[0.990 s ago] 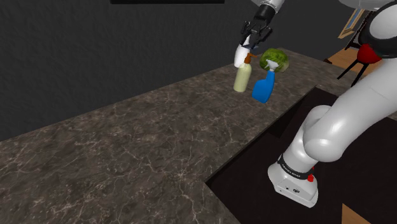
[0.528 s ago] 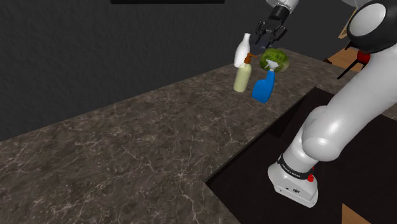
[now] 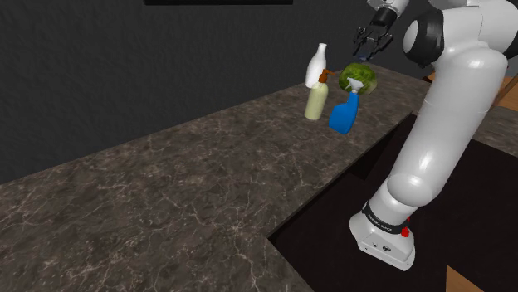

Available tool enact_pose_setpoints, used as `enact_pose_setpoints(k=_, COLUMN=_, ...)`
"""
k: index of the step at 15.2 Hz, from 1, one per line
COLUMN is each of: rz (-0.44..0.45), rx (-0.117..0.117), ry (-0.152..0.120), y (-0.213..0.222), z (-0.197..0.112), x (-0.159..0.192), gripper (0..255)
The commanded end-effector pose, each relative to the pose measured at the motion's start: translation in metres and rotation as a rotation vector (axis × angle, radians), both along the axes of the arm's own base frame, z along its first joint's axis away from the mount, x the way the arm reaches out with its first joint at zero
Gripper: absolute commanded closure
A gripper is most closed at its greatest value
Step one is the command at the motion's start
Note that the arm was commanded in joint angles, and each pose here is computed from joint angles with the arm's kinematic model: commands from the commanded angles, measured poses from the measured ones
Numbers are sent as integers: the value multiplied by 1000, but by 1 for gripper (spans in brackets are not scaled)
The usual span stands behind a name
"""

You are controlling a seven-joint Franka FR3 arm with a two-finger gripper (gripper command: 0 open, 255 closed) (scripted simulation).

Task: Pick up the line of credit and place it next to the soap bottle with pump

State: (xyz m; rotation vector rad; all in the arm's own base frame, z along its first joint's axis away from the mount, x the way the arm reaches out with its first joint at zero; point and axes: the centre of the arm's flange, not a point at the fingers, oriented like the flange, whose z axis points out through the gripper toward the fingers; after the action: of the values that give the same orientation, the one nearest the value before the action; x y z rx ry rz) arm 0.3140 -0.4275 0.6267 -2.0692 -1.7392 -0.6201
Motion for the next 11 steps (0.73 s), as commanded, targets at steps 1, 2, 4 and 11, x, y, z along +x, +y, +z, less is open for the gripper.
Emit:
enact_pose_setpoints(k=1, rz=8, rx=3, ry=-2, y=-12, z=-5, x=-9, gripper=255)
enact_pose_setpoints(k=2, rz=8, rx=3, ry=-2, y=-12, z=-10, x=-9, gripper=255)
enact_pose_setpoints(k=4, rz=8, rx=3, ry=-2, y=-12, z=-21, x=-9, gripper=255)
enact_pose_setpoints(k=11, rz=8, rx=3, ry=-2, y=-12, z=-58, x=-9, gripper=255)
